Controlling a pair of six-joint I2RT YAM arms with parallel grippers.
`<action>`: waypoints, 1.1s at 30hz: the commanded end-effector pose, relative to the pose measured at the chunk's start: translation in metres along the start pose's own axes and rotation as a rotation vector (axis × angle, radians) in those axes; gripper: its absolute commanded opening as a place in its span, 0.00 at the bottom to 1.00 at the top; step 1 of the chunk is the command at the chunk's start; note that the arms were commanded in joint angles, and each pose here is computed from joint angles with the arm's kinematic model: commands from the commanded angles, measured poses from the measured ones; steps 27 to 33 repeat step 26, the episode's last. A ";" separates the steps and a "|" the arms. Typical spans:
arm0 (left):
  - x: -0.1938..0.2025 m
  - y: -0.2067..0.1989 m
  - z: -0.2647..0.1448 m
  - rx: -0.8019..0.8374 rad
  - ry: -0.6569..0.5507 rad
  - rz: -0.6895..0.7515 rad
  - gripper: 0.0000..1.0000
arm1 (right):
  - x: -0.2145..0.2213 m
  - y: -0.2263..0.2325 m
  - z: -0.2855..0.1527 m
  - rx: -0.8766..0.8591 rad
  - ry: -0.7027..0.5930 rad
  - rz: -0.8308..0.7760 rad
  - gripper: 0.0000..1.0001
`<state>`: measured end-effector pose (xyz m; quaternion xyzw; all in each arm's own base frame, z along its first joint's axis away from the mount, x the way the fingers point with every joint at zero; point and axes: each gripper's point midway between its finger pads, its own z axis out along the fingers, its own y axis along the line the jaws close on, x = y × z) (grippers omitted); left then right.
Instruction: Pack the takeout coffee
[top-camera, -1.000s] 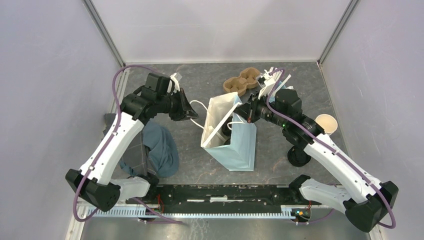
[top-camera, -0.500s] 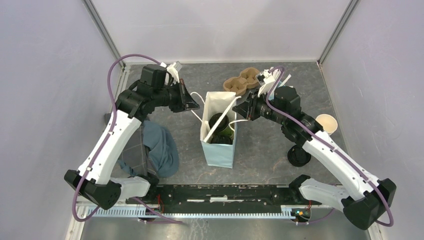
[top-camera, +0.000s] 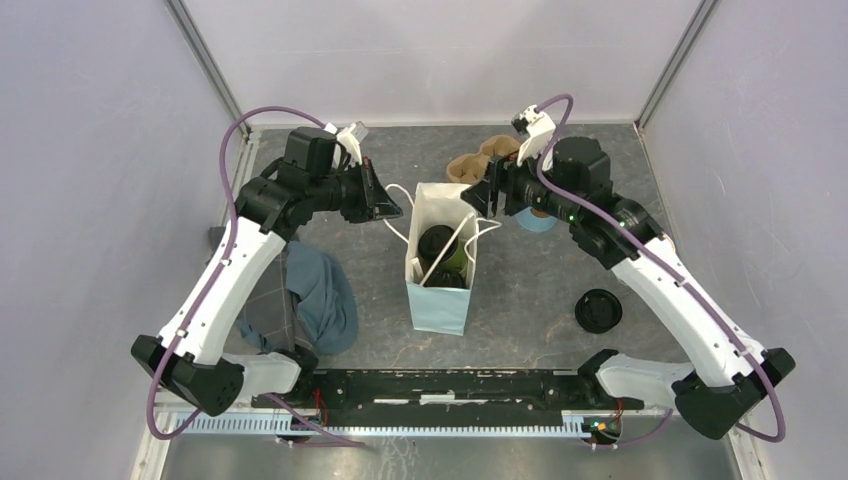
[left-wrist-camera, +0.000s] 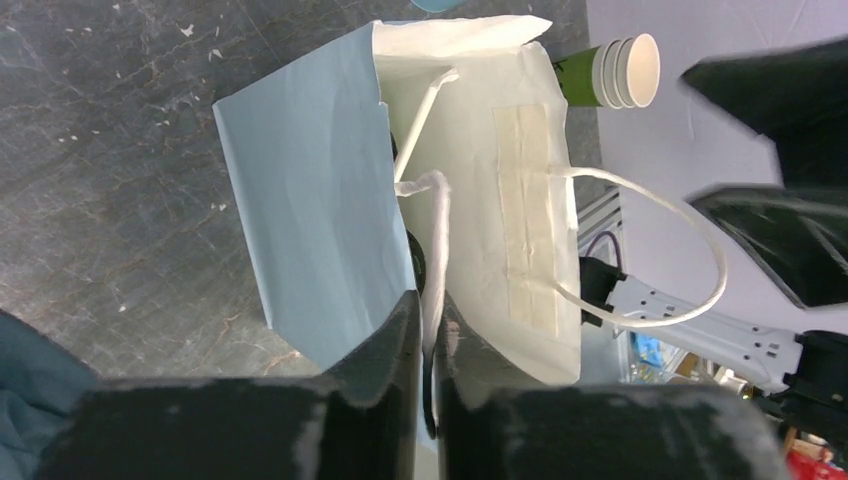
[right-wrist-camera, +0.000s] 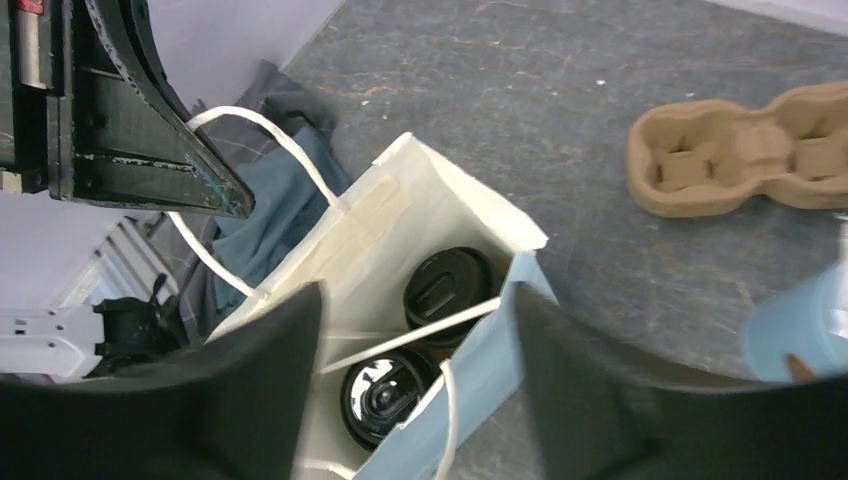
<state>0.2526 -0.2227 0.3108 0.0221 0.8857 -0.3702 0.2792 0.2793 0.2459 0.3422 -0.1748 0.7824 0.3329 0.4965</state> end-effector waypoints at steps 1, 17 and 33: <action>-0.011 -0.011 -0.009 0.037 -0.044 0.071 0.24 | -0.042 -0.005 -0.033 0.091 -0.046 -0.173 0.84; -0.084 -0.053 -0.129 -0.023 -0.540 0.243 1.00 | -0.153 -0.029 -0.199 0.494 -0.583 -0.223 0.98; -0.109 -0.083 -0.186 0.018 -0.746 0.283 1.00 | -0.151 -0.043 -0.217 0.585 -0.624 -0.145 0.98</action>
